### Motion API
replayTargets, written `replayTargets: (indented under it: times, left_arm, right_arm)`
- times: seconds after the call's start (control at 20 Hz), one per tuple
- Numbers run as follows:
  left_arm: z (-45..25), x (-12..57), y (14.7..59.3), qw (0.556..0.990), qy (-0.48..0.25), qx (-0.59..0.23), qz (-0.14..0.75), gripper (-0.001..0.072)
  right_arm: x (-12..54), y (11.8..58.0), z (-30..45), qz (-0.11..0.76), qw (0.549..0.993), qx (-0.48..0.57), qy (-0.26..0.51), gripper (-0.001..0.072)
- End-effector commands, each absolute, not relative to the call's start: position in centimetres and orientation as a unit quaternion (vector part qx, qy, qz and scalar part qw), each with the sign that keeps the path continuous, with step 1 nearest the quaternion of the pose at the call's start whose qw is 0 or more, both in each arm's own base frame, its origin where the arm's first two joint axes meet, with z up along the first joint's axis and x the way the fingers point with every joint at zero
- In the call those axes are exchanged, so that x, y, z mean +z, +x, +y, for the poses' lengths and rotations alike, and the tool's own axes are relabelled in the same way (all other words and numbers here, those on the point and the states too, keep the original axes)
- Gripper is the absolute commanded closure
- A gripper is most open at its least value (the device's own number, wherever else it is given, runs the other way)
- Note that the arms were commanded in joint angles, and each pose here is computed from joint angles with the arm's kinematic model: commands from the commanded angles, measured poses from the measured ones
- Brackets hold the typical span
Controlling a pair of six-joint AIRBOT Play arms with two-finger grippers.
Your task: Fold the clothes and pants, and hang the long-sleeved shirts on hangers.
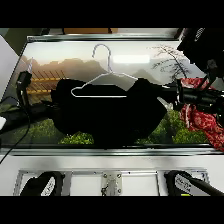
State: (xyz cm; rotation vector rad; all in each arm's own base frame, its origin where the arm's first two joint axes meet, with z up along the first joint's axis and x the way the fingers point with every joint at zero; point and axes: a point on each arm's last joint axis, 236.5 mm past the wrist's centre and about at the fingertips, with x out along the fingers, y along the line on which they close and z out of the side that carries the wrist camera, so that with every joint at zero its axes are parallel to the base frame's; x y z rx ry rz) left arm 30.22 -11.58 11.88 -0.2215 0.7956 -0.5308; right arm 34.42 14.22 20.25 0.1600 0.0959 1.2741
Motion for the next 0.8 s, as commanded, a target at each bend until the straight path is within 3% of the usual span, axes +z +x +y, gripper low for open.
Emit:
replayTargets:
  times: [0.0, 0.15, 0.25, 0.4, 0.75]
  left_arm:
    - [-14.3, 10.0, 30.1, 0.877, -0.196, -0.22, 0.38, 0.0268]
    - [-15.4, 7.6, 31.3, 0.862, -0.25, -0.171, 0.406, 0.0267]
    - [-16.4, 5.9, 32.0, 0.823, -0.333, -0.141, 0.439, 0.0266]
    - [-18.2, 3.9, 32.5, 0.774, -0.398, -0.131, 0.475, 0.0266]
    - [-18.9, 1.5, 32.4, 0.751, -0.405, -0.12, 0.508, 0.0267]
  right_arm:
    - [22.4, 33.8, 14.4, 0.032, 0.811, 0.58, 0.065, 0.0702]
    - [23.2, 33.2, 14.5, 0.023, 0.812, 0.58, 0.055, 0.0702]
    - [23.5, 33.0, 14.6, 0.031, 0.811, 0.58, 0.065, 0.0702]
    - [23.6, 32.9, 14.7, 0.032, 0.811, 0.58, 0.066, 0.0702]
    - [23.6, 32.9, 14.7, 0.033, 0.811, 0.58, 0.065, 0.0702]
